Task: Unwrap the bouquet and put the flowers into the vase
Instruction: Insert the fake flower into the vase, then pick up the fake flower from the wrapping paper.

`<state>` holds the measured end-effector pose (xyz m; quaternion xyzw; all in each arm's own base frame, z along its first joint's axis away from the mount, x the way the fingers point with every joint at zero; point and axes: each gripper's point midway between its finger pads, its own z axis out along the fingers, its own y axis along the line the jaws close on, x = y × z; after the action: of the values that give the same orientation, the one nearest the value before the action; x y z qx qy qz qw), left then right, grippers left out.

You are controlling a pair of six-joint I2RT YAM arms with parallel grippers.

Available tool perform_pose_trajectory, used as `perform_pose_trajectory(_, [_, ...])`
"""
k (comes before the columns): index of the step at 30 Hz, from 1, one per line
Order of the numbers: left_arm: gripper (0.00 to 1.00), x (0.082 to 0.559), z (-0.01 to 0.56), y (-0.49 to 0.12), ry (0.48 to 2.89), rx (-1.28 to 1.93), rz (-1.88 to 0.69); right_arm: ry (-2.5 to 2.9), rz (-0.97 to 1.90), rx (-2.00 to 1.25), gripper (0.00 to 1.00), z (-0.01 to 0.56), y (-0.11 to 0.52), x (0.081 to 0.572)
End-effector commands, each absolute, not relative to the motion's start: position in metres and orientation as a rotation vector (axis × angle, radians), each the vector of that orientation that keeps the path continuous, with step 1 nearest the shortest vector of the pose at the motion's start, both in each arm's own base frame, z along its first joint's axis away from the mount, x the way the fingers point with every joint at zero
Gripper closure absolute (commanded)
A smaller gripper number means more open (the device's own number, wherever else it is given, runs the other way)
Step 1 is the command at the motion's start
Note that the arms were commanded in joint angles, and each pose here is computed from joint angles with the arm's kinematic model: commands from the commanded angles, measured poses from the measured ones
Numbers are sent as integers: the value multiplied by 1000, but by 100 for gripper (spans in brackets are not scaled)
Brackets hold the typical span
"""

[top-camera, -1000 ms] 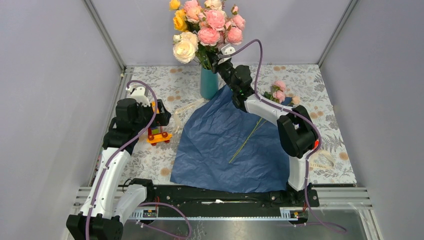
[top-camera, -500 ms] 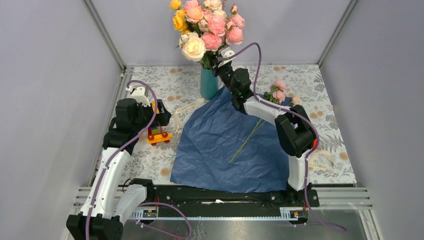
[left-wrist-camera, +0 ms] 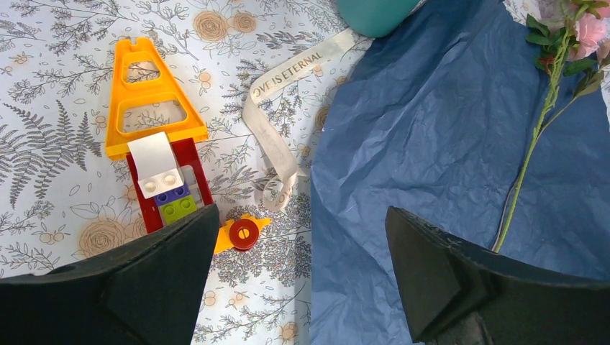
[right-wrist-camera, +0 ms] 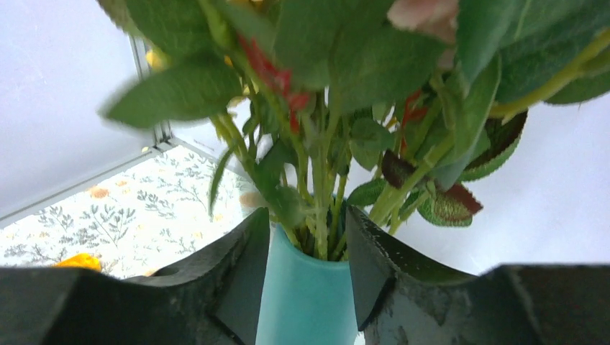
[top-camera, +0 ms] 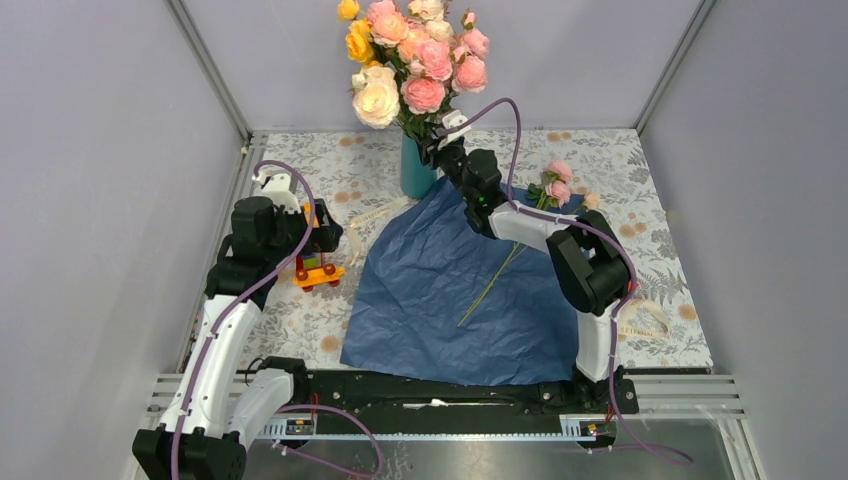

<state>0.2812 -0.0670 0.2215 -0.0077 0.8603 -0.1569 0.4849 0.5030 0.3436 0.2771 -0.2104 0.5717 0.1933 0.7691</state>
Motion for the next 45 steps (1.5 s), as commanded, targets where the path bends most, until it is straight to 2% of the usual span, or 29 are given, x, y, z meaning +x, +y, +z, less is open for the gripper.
perform_pose_trajectory(1, [7,286,232,-69,2046,-15,-402,1159,423,-429,48,316,338,483])
perform_pose_trajectory(6, [7,286,232,-69,2042,-13,-404,1149,416,-435,40,320,335,466])
perform_pose_trajectory(14, [7,285,236,-72,2024,-2,-424,1191,411,-391,33,321,308,430])
perform_pose_trajectory(20, [9,281,238,-89,2014,17,-539,1456,324,-265,30,301,250,397])
perform_pose_trajectory(25, [9,281,235,-90,2019,31,-537,1648,204,-209,27,284,193,357])
perform_pose_trajectory(31, [9,284,231,-89,2037,27,-526,1844,222,3,26,255,134,324])
perform_pose_trajectory(37, [9,283,234,-87,2024,15,-515,1981,265,275,28,218,86,328])
perform_pose_trajectory(45, [8,282,239,-84,2006,-2,-503,2025,340,724,34,165,30,361])
